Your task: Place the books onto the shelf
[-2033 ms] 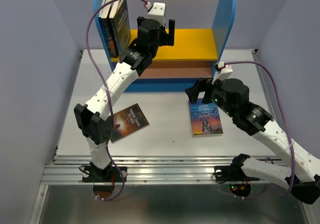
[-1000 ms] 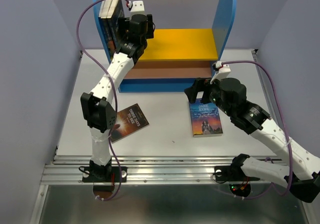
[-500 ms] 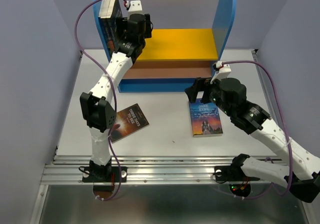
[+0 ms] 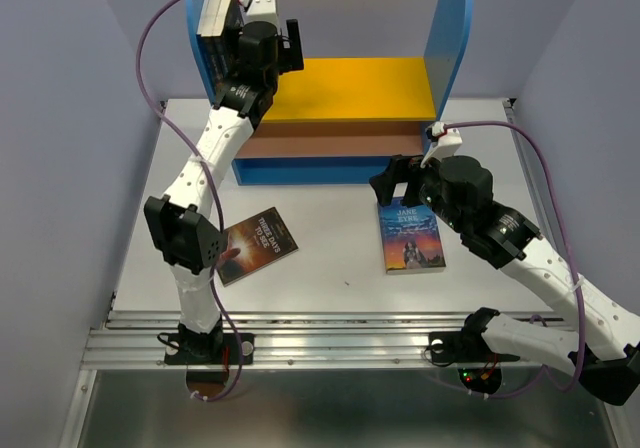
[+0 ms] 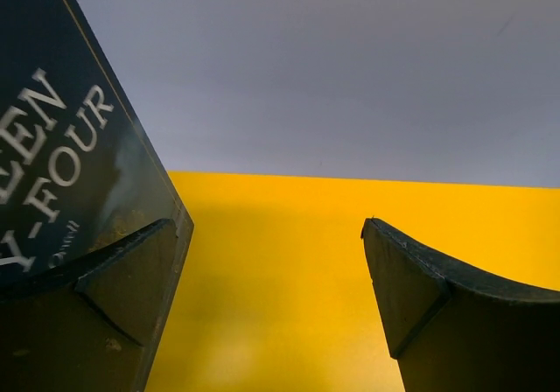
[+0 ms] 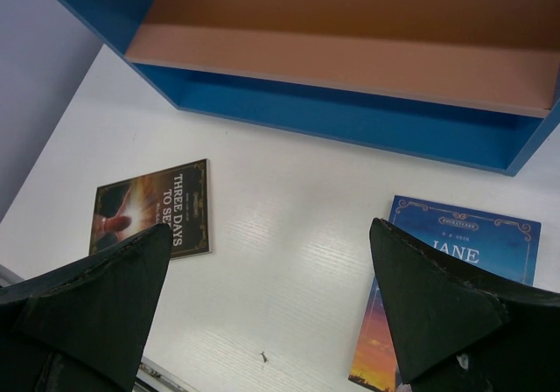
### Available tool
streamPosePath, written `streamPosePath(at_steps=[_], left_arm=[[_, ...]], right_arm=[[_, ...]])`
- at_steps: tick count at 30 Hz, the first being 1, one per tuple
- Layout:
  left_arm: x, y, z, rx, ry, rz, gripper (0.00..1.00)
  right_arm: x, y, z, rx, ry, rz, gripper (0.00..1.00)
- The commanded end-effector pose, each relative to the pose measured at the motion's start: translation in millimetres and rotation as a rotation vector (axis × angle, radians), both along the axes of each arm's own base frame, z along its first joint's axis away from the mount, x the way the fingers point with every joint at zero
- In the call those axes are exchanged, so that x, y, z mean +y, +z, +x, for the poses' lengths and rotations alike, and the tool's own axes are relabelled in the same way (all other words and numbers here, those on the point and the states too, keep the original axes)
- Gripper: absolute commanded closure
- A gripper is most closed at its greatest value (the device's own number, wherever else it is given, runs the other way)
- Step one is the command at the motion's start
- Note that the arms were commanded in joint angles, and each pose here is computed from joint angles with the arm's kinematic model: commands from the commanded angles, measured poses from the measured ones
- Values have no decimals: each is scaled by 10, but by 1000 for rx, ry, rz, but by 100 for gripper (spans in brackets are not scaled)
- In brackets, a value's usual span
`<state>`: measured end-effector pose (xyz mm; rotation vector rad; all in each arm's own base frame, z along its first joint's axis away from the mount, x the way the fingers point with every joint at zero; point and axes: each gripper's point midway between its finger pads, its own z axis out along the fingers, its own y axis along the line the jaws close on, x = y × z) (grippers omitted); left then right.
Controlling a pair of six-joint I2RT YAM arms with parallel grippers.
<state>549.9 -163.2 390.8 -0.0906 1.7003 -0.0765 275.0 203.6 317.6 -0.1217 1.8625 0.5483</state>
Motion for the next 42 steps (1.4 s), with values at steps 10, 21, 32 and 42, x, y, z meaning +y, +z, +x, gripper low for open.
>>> streamPosePath(at_steps=[10,21,32,42], left_arm=[[-48,1336,-825,-266,-136,-113,1],[-372,1919,-1654,-392,-309,-141,1],[-259,981,-2522,-224,-434,-391,1],[-116,-1171,-3099,292,-296,-558,1]], right_arm=[[14,219,17,-54,9,13,0],[43,196,-2,-48,29,12,0],[148,132,-77,-33,104,12,0],[441,-198,-272,48,287,36,0]])
